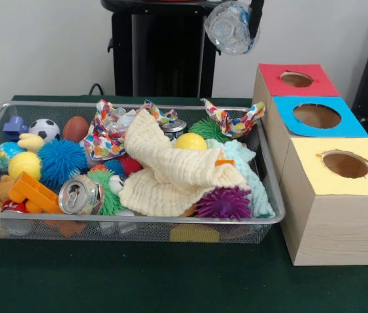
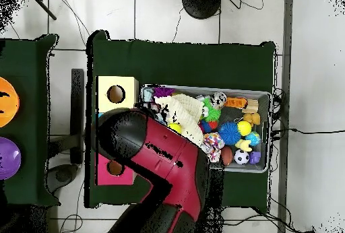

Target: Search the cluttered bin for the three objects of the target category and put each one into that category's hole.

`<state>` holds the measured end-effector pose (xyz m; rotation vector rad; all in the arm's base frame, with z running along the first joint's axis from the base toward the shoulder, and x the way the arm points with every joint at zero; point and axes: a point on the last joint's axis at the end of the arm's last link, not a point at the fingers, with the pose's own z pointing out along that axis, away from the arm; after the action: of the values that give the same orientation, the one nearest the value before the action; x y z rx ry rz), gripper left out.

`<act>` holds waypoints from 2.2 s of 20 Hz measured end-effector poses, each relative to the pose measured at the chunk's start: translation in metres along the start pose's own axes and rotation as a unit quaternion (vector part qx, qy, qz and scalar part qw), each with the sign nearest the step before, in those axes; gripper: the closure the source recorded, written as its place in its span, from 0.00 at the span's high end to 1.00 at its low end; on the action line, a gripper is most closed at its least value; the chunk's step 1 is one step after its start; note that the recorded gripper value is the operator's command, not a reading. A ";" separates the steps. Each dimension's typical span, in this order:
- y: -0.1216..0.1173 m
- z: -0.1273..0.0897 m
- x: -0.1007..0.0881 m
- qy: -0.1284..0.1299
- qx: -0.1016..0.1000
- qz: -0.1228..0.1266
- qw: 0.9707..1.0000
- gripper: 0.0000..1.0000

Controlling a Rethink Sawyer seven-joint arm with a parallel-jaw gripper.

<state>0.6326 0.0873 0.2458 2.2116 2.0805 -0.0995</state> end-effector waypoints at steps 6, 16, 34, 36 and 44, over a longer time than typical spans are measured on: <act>0.011 0.001 0.014 0.006 -0.014 -0.004 1.000 0.00; 0.032 0.000 0.042 0.020 -0.036 -0.009 0.999 0.00; 0.052 0.019 0.104 0.053 -0.102 0.004 0.993 0.00; 0.049 0.025 0.110 0.050 -0.098 -0.002 0.994 0.00; 0.039 0.047 0.112 0.032 -0.078 -0.023 0.996 0.00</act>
<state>0.6796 0.1901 0.1872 2.1031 2.0924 0.1273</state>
